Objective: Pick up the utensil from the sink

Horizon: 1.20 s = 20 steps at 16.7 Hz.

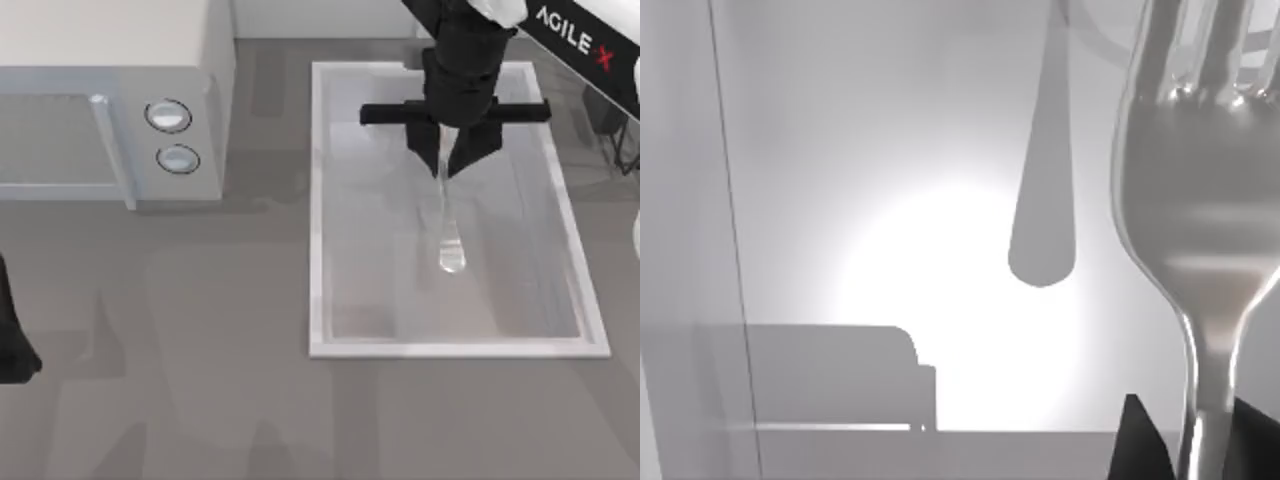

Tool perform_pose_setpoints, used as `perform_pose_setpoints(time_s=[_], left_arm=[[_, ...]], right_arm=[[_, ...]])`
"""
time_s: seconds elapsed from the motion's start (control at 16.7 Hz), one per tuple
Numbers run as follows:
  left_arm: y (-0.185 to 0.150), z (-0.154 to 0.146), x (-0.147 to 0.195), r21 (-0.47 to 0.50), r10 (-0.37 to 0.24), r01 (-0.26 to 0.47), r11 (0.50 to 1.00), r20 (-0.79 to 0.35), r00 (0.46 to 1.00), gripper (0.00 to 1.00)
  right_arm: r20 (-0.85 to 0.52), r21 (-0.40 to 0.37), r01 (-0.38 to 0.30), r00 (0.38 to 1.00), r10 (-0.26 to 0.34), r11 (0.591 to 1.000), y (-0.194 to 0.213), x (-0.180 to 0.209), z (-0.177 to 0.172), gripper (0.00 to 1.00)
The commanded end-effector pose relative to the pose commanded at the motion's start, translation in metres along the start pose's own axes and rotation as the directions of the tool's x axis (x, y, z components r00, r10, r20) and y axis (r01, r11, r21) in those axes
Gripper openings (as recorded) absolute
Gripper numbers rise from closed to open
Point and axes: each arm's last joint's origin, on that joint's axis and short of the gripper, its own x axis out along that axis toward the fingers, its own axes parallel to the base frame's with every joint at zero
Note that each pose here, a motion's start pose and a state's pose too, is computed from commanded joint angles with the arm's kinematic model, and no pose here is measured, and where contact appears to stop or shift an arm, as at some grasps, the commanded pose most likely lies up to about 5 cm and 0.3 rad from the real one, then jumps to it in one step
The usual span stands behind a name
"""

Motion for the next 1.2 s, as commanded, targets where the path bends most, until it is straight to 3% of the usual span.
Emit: perform_pose_setpoints(time_s=[0.3,0.54,0.9,1.2], left_arm=[[0.000,0.000,0.000,0.000,0.000,0.000,1.000,0.000,1.000,1.00],[0.000,0.000,0.000,0.000,0.000,0.000,1.000,0.000,1.000,1.00],[0.000,0.000,0.000,0.000,0.000,0.000,1.000,0.000,1.000,1.00],[0.000,0.000,0.000,0.000,0.000,0.000,1.000,0.000,1.000,1.00]], right_arm=[[0.003,0.000,-0.002,1.000,0.002,1.000,-0.010,-0.007,0.000,0.00],[0.009,0.001,-0.002,1.000,0.002,1.000,-0.062,-0.040,-0.011,0.00],[-0.047,0.004,0.008,0.999,-0.008,1.000,-0.165,-0.078,-0.084,0.00],[-0.045,0.007,0.001,0.999,-0.001,1.000,-0.212,-0.091,-0.144,0.00]])
